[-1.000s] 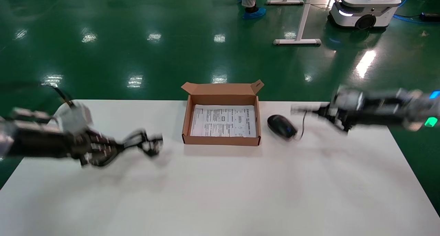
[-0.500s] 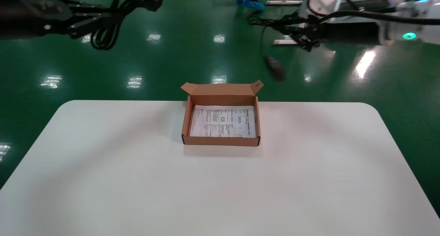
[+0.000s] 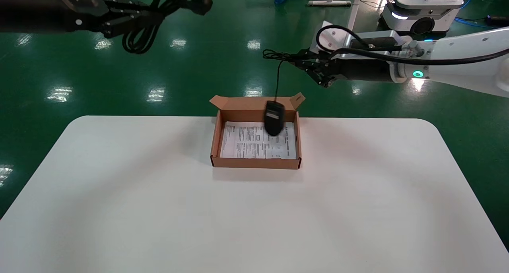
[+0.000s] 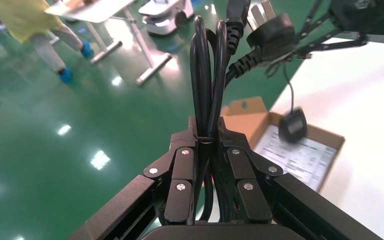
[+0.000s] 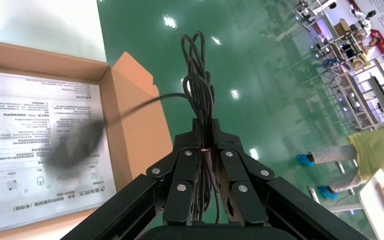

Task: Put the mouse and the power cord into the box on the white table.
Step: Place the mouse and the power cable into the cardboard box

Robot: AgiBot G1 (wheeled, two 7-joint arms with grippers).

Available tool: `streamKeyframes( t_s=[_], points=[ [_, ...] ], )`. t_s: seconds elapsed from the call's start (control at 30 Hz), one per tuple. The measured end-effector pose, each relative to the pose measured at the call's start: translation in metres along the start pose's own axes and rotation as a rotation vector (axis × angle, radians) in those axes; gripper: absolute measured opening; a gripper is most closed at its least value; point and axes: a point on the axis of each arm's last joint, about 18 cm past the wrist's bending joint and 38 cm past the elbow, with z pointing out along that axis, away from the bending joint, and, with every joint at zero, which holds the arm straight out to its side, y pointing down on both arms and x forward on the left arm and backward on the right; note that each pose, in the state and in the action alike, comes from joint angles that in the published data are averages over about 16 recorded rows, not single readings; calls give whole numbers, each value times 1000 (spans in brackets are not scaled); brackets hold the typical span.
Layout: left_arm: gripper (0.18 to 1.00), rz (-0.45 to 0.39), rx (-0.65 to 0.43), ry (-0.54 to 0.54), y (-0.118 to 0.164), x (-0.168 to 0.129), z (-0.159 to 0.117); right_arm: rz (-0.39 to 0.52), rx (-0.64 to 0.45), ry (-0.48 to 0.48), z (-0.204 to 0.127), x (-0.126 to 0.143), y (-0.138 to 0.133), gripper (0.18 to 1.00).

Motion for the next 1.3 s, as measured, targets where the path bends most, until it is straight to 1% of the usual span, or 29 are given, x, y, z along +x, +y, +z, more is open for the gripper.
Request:
streamKeyframes(
  t_s=[0.3, 0.53, 0.7, 0.93, 1.3],
  points=[
    [243, -14, -16, -14, -2, 10, 0, -41, 19, -76, 30, -34, -4, 214],
    [243, -18, -29, -38, -3, 21, -5, -69, 20, -142, 48, -66, 0, 214],
    [243, -20, -40, -51, -4, 31, -8, -82, 16, -176, 57, -83, 3, 214],
    [243, -25, -49, -56, -5, 44, -8, -105, 13, -196, 68, -97, 1, 214],
    [243, -40, -69, -28, 0, 61, 3, -122, 3, -198, 77, -103, -4, 222]
  ],
)
